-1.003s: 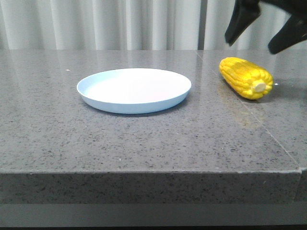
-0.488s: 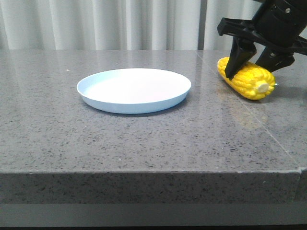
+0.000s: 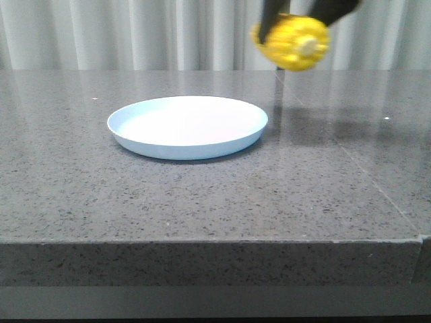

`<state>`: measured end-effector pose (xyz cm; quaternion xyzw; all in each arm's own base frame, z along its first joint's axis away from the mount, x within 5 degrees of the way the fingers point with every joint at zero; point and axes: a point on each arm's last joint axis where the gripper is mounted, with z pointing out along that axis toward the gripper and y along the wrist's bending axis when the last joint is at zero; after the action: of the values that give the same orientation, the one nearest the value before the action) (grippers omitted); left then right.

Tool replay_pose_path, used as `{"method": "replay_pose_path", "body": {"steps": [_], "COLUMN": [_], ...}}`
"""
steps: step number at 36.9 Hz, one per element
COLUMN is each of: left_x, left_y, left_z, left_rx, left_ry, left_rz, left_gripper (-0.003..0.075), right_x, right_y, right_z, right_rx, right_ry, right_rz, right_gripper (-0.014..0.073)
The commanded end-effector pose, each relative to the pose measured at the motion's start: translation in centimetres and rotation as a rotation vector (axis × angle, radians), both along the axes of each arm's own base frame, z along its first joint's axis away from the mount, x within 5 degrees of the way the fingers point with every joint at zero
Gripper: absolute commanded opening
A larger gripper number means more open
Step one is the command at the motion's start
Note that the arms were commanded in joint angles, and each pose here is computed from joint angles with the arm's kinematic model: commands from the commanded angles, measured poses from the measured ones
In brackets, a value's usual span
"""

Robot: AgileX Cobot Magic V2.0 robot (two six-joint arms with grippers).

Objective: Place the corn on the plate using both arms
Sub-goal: 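Lift the corn with the right gripper and carry it over the plate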

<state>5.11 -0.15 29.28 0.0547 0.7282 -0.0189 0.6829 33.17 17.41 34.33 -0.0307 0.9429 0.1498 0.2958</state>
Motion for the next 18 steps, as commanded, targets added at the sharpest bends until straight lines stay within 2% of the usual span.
{"method": "replay_pose_path", "body": {"steps": [1,5,11,15,18], "left_x": [-0.1,-0.1,-0.1,-0.1,-0.1], "left_y": [-0.1,-0.1,-0.1,-0.1,-0.1], "left_z": [1.6,1.6,1.6,1.6,1.6], "left_rx": [-0.014,-0.014,-0.014,-0.014,-0.014], "left_ry": [-0.093,-0.093,-0.093,-0.093,-0.093], "left_rz": [-0.015,-0.015,-0.015,-0.015,-0.015], "left_gripper": [-0.002,-0.002,-0.002,-0.002,-0.002], "right_x": [-0.6,-0.1,1.2,1.4,1.3], "right_y": [3.2,5.9,7.0,7.3,7.3], "right_z": [2.4,1.3,-1.3,-2.0,-2.1], "right_rx": [0.086,0.111,0.098,0.104,0.098], "right_ry": [-0.098,-0.082,-0.036,-0.005,0.004], "right_rz": [0.03,0.039,0.015,0.009,0.008], "right_gripper": [0.0115,0.0115,0.016,0.0235,0.036]}}
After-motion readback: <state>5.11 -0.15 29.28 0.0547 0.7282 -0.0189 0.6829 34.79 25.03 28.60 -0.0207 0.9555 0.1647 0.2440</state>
